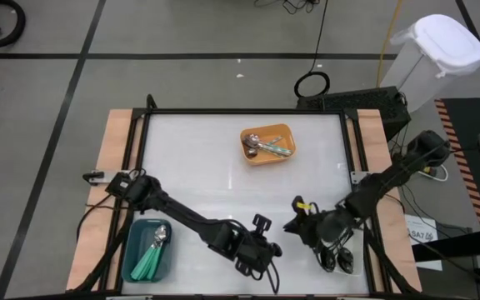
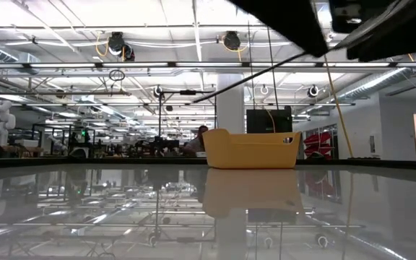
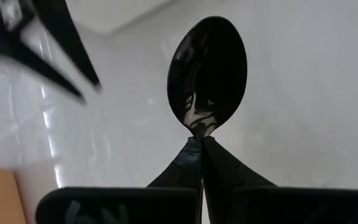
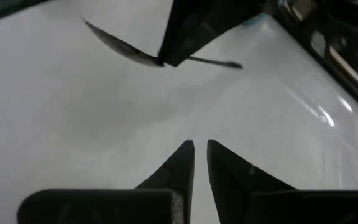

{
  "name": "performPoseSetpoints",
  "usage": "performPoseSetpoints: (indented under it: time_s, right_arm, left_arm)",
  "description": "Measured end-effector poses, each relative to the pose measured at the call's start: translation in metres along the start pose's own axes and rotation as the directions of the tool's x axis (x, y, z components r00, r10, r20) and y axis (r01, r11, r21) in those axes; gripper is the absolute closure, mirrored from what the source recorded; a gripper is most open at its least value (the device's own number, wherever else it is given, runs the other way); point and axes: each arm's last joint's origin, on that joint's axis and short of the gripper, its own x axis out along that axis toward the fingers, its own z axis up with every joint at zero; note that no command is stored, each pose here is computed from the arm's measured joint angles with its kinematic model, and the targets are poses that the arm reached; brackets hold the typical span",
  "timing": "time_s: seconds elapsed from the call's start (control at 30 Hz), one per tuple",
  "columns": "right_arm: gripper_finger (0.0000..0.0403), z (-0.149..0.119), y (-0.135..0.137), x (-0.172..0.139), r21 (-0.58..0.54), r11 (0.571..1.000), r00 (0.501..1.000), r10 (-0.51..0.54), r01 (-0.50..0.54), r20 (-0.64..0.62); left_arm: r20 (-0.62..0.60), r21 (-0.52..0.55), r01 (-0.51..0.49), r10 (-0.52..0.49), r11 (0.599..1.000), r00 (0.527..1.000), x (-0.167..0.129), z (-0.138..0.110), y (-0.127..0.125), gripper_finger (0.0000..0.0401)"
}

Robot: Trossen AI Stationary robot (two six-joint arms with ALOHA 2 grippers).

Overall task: Sort silverware by color (type)
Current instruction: Put the black spoon into the white bin

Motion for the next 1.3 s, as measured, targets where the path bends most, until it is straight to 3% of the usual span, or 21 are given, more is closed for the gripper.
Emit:
performPoseSetpoints:
  time_s: [0.17,0.47,0.67,0.8,1.03,1.3]
  right_arm:
    - [0.0337,-0.011,-0.01,0.016,-0.014,1.0,0.993,0.03,-0.028,0.114]
    - [0.0251,-0.012,-0.014,0.043,-0.041,0.984,0.952,0.177,-0.172,0.251]
    - [0.0209,-0.008,-0.01,0.06,-0.108,0.988,0.932,0.142,-0.112,0.335]
    - [0.02,-0.005,-0.01,0.065,-0.14,0.988,0.911,0.114,-0.062,0.396]
    - [0.0209,-0.007,-0.004,0.072,-0.183,0.976,0.891,0.187,-0.12,0.414]
    - [0.0221,-0.007,-0.002,0.081,-0.214,0.974,0.872,0.162,-0.067,0.462]
  left_arm:
    - [0.071,0.071,-0.007,0.002,0.997,0.997,-0.003,0.008,-0.007,0.0401]
    - [0.164,0.151,-0.026,0.001,0.988,0.986,-0.009,0.018,-0.017,0.0401]
    - [0.186,0.194,-0.022,-0.014,0.981,0.982,-0.012,0.021,-0.022,0.0401]
    - [0.222,0.205,0.012,-0.058,0.979,0.973,-0.013,0.023,-0.023,0.0401]
    - [0.263,0.249,0.02,-0.088,0.968,0.961,-0.014,0.027,-0.024,0.0401]
    - [0.318,0.307,0.052,-0.154,0.95,0.936,-0.014,0.031,-0.022,0.0401]
